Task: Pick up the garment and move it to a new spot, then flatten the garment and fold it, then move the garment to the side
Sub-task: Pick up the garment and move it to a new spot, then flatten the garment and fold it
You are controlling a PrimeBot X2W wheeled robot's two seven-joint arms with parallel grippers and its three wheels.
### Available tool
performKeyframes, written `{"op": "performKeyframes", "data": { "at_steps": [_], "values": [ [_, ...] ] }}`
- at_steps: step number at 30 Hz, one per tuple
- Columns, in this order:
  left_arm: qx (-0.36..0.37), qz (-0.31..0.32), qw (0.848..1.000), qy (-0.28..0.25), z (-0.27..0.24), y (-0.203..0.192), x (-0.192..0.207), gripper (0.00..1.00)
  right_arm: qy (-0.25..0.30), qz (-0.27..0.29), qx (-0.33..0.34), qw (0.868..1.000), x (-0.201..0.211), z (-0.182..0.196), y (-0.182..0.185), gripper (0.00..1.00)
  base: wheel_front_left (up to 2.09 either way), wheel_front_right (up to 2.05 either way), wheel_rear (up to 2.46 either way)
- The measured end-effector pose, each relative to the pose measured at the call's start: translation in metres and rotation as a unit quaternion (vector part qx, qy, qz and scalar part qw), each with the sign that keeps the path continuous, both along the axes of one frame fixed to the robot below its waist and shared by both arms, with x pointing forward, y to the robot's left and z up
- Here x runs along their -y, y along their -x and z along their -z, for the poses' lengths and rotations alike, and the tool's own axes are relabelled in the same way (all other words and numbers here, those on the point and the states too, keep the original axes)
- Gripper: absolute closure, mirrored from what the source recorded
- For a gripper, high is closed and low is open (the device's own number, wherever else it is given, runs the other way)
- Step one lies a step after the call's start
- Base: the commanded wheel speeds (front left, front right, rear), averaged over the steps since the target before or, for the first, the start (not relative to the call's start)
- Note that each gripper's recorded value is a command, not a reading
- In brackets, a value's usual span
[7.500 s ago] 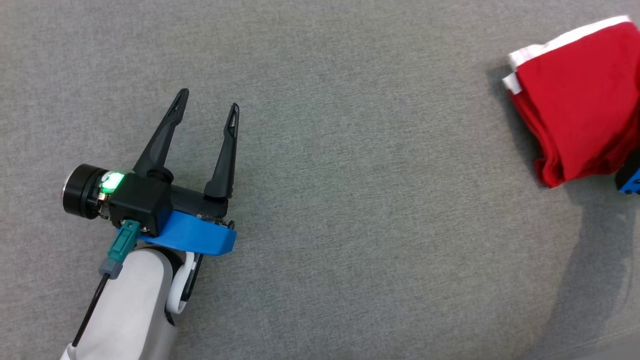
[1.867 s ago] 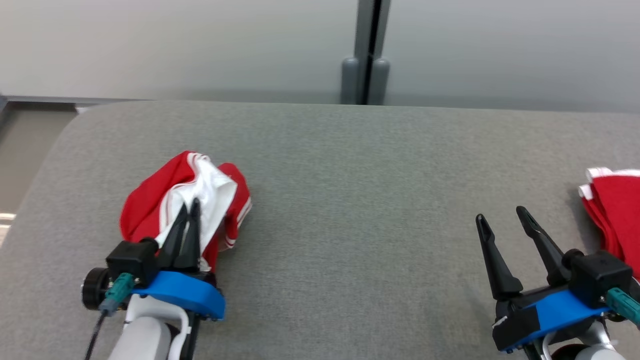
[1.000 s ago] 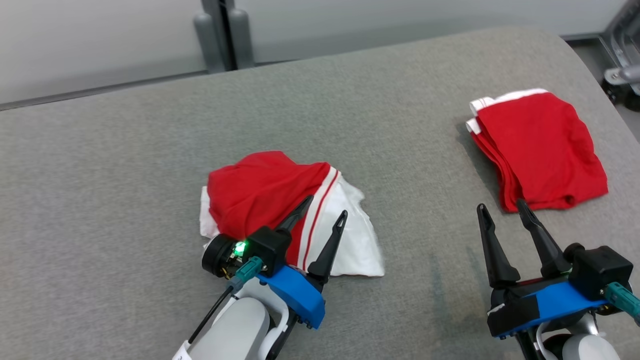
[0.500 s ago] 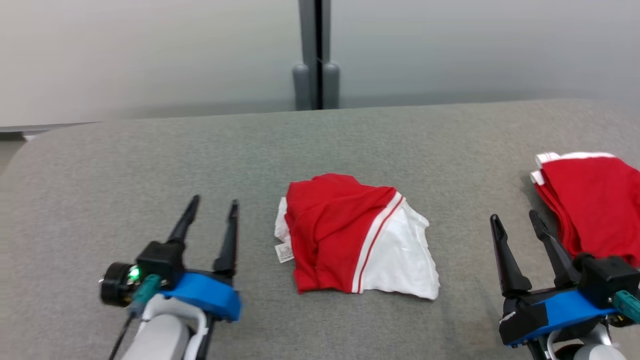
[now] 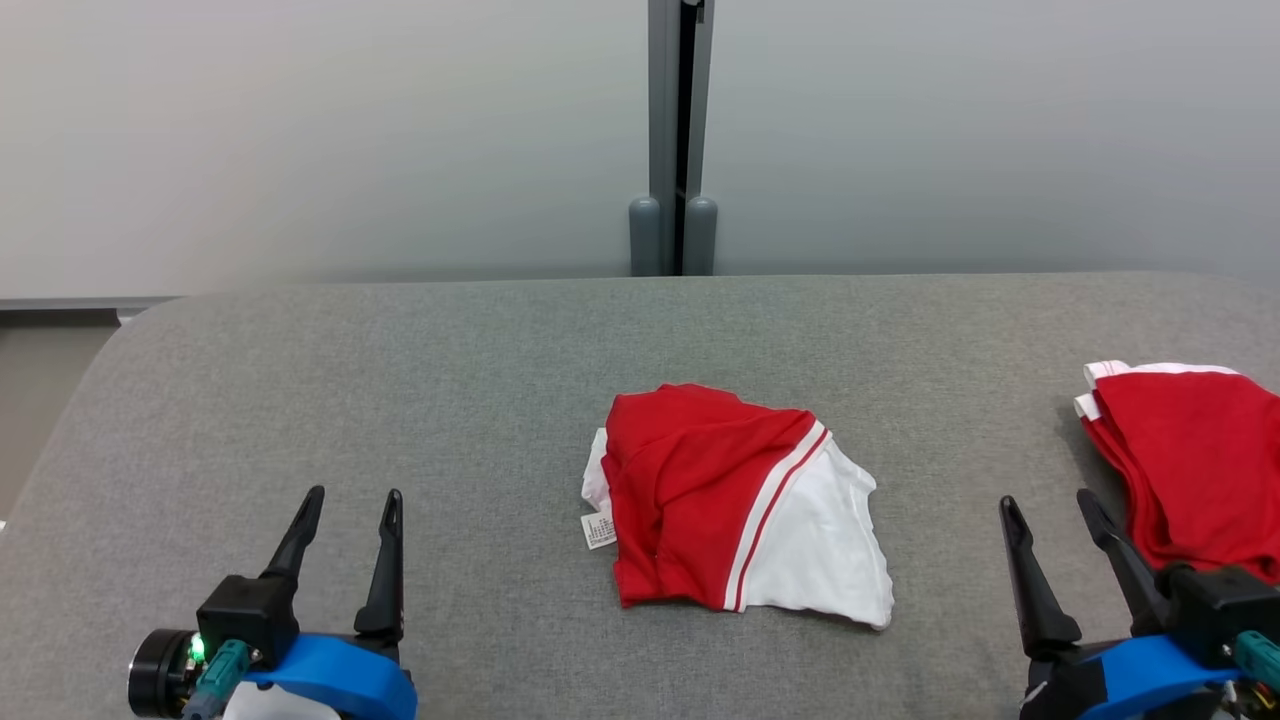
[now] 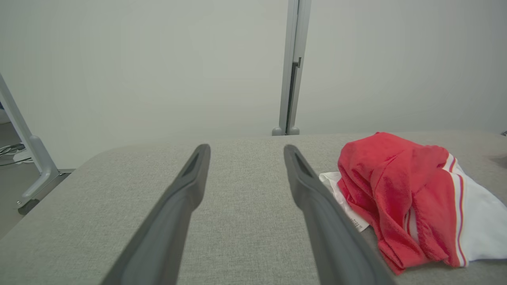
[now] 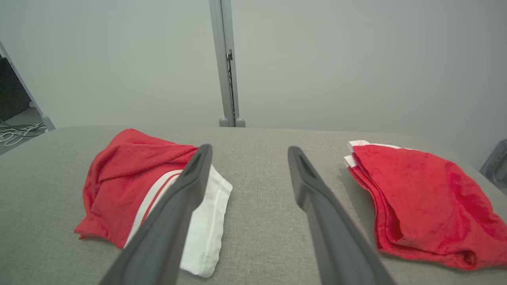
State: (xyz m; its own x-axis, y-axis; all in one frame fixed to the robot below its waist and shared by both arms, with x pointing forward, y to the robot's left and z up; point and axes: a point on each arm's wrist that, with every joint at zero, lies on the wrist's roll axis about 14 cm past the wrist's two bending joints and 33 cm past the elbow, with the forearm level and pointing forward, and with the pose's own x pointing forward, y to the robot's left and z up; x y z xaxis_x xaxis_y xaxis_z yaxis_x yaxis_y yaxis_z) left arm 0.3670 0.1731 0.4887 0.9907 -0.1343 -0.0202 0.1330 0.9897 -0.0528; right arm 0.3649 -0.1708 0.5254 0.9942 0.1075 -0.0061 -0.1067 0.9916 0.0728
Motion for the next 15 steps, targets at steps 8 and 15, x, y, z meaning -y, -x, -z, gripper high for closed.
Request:
{"op": "performKeyframes", "data": {
  "at_steps": [8,15],
  "values": [
    [-0.009,0.01,1.0,0.003,0.003,0.007,0.008,0.0,0.004,0.018,-0.004,1.0,0.012,-0.002,0.016,0.0,0.0,0.0,0.0],
    [-0.013,0.01,1.0,0.006,0.005,0.007,0.009,0.0,0.002,0.02,-0.004,1.0,0.013,-0.003,0.018,0.0,0.0,0.0,0.0]
  ]
}}
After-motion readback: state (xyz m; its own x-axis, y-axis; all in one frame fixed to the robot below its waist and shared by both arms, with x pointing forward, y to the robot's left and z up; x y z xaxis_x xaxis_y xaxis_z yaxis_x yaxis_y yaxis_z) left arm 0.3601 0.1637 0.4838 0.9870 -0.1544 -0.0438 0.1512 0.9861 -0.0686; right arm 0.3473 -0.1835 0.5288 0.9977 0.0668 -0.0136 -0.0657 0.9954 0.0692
